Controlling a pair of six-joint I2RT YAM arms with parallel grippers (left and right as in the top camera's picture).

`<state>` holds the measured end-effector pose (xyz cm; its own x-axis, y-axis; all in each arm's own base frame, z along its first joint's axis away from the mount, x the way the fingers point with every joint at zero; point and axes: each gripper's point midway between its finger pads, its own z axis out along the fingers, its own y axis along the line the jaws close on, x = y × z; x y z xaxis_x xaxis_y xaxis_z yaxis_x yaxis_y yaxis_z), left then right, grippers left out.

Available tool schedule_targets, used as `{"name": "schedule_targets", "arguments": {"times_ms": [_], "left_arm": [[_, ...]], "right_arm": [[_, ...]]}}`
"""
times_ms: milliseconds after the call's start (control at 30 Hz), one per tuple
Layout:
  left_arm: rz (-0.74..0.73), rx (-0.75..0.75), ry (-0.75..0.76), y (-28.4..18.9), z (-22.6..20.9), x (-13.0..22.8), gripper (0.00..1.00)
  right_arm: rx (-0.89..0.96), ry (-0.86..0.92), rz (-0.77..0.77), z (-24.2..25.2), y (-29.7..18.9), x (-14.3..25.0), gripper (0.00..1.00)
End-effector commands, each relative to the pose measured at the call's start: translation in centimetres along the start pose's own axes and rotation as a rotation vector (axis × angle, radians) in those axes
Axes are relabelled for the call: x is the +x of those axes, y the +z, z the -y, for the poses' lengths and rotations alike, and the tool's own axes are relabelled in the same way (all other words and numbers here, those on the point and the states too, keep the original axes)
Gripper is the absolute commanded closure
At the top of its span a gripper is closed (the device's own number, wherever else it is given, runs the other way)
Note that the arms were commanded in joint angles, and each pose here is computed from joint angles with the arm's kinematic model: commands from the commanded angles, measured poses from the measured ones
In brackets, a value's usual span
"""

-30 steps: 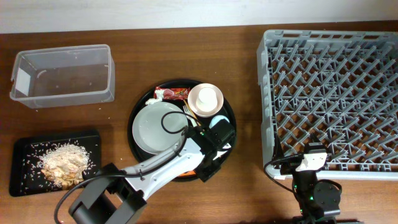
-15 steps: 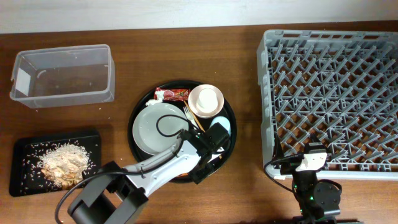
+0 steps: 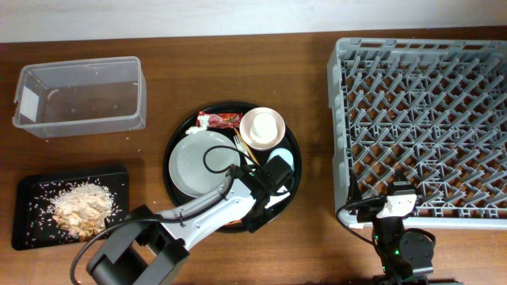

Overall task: Sort waste into correct bins and load items into the dishwasher rack
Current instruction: 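Reach to the carrot and grasp it with the left gripper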

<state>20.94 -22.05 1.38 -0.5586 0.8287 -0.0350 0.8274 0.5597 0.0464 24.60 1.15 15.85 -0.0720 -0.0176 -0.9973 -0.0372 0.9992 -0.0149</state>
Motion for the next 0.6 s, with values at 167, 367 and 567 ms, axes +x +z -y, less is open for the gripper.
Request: {"name": "schedule_targets", "arguments": {"times_ms": [167,367,567], "left_arm": [[-0.007,0.042,0.032,0.3,0.8,0.4,0.65],[-0.01,0.012,0.032,0.1,0.3,0.4,0.81],[0.033,0.006,0.03,-1.4,-0.1,-1.5,0.85]], "right_arm": [[0.006,-0.006,-0.005,0.1,0.0,0.3,0.01],[0.006,-0.006,-0.005,0.1,0.0,0.3,0.01],[0.006,-0.006,-0.005,0.1,0.0,0.3,0.01]]}}
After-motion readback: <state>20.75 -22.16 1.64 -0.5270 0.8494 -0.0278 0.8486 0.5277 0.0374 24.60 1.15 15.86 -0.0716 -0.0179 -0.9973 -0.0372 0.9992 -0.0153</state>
